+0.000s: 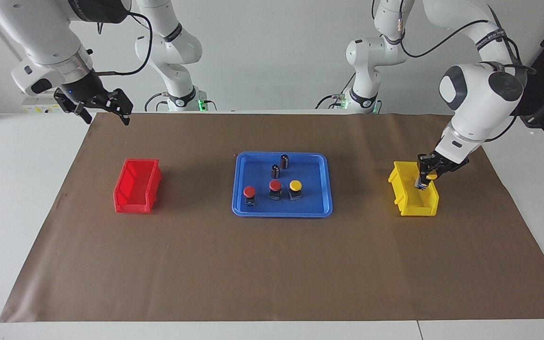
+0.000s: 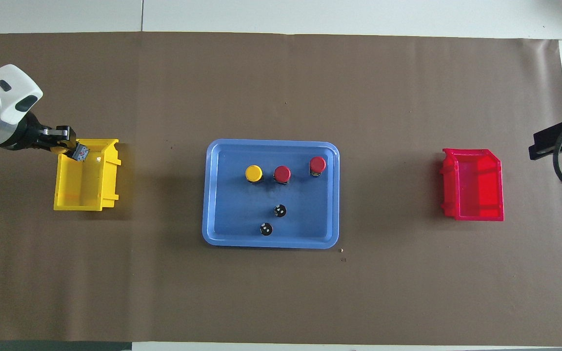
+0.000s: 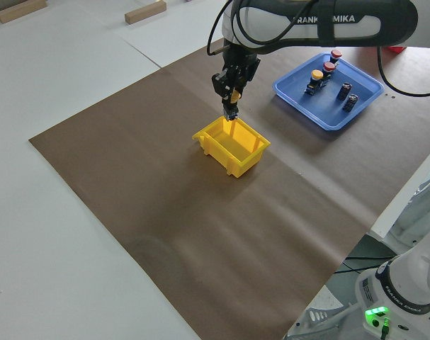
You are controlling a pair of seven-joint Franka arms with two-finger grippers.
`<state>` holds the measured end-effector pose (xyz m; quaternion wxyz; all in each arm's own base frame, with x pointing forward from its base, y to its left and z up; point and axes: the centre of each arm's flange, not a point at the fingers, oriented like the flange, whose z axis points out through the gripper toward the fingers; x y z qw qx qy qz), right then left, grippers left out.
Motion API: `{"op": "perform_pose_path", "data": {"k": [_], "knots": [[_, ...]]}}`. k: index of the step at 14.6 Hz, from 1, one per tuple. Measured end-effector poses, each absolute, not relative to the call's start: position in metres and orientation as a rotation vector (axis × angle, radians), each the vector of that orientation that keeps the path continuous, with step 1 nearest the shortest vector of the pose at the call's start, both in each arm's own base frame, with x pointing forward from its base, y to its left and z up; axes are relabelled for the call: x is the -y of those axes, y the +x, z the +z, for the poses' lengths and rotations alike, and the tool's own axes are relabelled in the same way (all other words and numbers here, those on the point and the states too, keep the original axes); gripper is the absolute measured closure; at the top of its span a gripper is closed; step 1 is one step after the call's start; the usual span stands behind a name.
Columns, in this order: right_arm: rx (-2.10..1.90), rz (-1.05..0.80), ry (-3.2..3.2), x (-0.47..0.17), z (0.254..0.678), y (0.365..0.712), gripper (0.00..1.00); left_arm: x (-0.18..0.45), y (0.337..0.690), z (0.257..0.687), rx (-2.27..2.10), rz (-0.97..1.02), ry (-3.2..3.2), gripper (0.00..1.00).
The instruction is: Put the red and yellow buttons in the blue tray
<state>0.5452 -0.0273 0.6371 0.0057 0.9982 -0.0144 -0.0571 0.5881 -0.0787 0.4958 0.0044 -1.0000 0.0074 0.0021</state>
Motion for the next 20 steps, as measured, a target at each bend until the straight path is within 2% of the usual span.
{"op": "perform_pose_path", "data": {"k": [2, 4, 6, 10, 14, 17, 19, 20], "knots": [[-0.007, -0.206, 3.112, 0.012, 0.637, 0.542, 0.0, 0.164, 0.579, 0.481, 0.099, 0.008, -3.132, 0.59], [-0.038, -0.228, 3.105, 0.001, 0.638, 0.539, 0.0, 0.246, 0.552, 0.453, 0.186, -0.026, -3.139, 0.59], [-0.053, -0.229, 3.103, -0.004, 0.639, 0.538, 0.0, 0.298, 0.525, 0.429, 0.207, -0.041, -3.147, 0.59], [-0.044, -0.235, 3.102, -0.001, 0.637, 0.538, 0.0, 0.324, 0.499, 0.378, 0.215, -0.081, -3.169, 0.59], [-0.052, -0.238, 3.102, -0.001, 0.636, 0.538, 0.0, 0.323, 0.497, 0.356, 0.294, -0.08, -3.165, 0.59], [-0.053, -0.235, 3.103, -0.001, 0.636, 0.538, 0.0, 0.327, 0.497, 0.357, 0.298, -0.07, -3.16, 0.32], [-0.053, -0.235, 3.103, -0.001, 0.636, 0.538, 0.0, 0.326, 0.507, 0.386, 0.265, -0.013, -3.128, 0.11], [-0.053, -0.235, 3.103, -0.001, 0.636, 0.538, 0.0, 0.323, 0.515, 0.415, 0.239, 0.015, -3.112, 0.0]]}}
